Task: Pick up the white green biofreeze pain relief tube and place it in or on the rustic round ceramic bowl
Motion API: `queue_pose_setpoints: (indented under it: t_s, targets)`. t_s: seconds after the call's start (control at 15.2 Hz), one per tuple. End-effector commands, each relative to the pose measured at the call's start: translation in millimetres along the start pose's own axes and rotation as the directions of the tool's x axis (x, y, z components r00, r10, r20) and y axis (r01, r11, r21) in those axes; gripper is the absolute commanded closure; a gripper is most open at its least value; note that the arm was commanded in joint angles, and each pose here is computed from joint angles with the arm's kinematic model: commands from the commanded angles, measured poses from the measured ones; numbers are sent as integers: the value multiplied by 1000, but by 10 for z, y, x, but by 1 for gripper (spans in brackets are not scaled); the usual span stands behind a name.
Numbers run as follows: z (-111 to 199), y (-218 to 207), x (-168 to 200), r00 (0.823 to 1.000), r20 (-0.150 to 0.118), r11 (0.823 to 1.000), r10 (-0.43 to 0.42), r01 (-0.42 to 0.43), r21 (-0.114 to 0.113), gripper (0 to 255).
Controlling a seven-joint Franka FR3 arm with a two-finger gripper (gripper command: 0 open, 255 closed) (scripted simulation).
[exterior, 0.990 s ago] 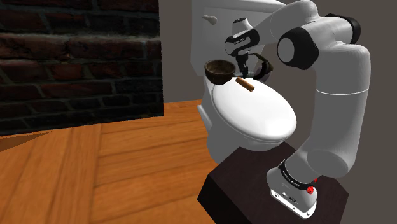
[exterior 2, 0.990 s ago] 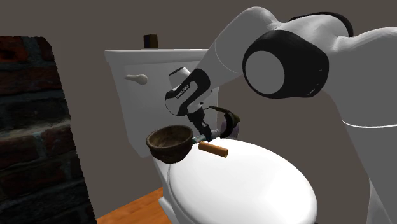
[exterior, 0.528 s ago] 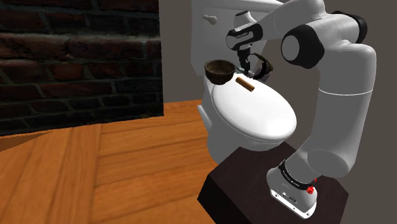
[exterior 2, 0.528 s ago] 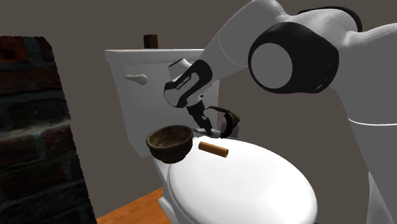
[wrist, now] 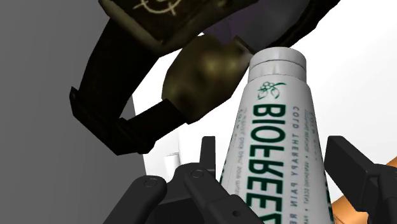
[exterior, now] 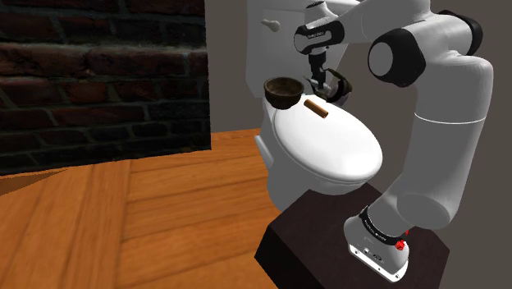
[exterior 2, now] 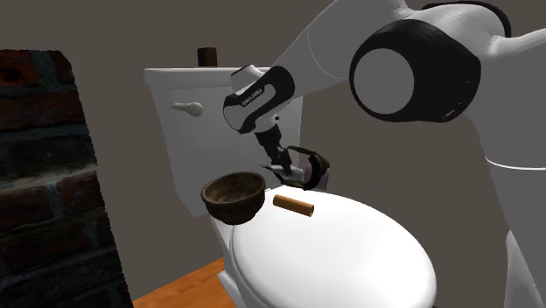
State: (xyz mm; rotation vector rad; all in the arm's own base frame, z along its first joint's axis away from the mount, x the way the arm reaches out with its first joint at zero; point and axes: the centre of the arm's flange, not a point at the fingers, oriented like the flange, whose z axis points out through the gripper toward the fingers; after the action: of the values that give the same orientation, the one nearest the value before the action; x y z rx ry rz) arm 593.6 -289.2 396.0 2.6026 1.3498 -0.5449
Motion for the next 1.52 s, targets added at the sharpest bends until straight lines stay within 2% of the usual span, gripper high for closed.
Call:
queue_pose_setpoints:
  t_s: [0.0, 1.19, 1.45]
  targets:
    - [-95, -3, -54, 1000, 0, 1000, 0, 0, 0, 255]
    - [-969, -27, -423, 1000, 0, 1000, 0, 0, 0, 255]
    - [-1171, -168, 44, 1000, 0, 1000, 0, 0, 0, 255]
